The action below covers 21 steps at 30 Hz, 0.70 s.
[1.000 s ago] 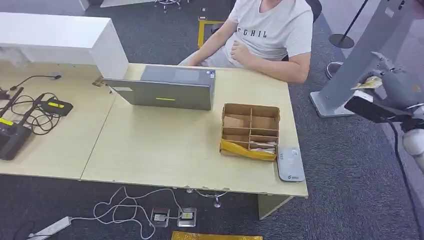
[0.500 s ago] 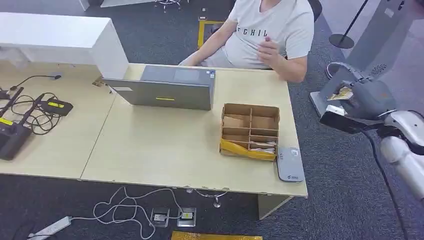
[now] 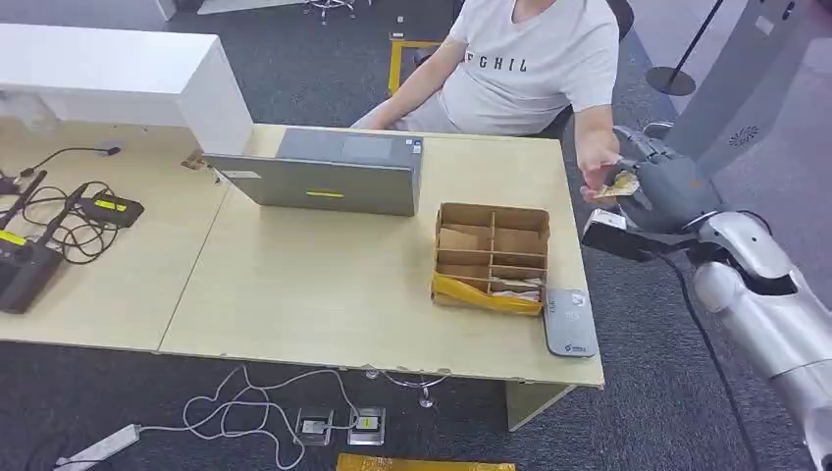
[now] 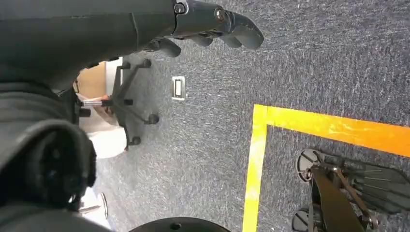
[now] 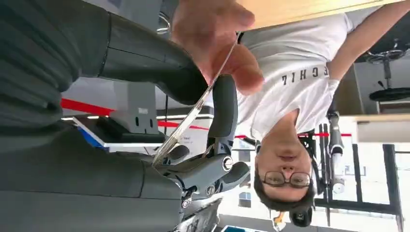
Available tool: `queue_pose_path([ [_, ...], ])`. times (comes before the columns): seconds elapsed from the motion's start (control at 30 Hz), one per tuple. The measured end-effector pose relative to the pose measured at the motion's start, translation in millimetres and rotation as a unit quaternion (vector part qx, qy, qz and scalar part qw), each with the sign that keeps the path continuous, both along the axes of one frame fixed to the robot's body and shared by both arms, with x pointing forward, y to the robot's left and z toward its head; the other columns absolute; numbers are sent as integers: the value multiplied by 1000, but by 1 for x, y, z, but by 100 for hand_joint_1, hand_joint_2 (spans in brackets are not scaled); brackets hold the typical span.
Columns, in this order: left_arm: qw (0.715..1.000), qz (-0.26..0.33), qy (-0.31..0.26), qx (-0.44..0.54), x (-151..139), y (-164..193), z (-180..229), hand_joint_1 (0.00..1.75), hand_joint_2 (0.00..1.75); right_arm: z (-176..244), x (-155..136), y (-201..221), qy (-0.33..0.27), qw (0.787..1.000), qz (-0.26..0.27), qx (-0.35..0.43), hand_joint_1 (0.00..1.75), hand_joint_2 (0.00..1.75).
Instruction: Pass the card to the sensor for recognition and then transmit it.
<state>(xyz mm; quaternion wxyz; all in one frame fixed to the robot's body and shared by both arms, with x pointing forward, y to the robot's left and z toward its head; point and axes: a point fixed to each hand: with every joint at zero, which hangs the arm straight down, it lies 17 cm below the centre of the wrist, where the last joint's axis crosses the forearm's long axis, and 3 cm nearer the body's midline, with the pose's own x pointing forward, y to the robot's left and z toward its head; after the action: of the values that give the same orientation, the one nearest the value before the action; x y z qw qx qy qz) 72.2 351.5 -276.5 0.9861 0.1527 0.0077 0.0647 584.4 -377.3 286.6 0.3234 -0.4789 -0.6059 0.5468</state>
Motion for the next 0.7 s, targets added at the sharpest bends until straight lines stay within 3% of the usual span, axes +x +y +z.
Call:
queue_pose_path([
  [0.27,1000,-13,1,4,0,4,0,0,0,-9,3,3,5,1000,-3,2,175,175],
  [0.3,1000,-13,1,4,0,4,0,0,0,-10,3,2,6,1000,-5,2,24,175],
  [0.43,1000,-13,3,5,-1,5,0,0,0,-13,2,-2,5,1000,-9,2,24,175],
  [0.47,1000,-13,3,5,-1,5,0,0,0,-15,2,-3,6,1000,-10,2,0,175],
  [0.53,1000,-14,3,5,-1,5,0,0,0,-17,2,-5,7,1000,-12,2,0,175],
  [0.57,1000,-14,3,5,-1,5,0,0,0,-18,2,-6,7,1000,-13,2,0,0],
  [0.7,1000,-17,3,6,-1,6,0,0,0,-25,1,-7,15,1000,-12,4,0,0],
])
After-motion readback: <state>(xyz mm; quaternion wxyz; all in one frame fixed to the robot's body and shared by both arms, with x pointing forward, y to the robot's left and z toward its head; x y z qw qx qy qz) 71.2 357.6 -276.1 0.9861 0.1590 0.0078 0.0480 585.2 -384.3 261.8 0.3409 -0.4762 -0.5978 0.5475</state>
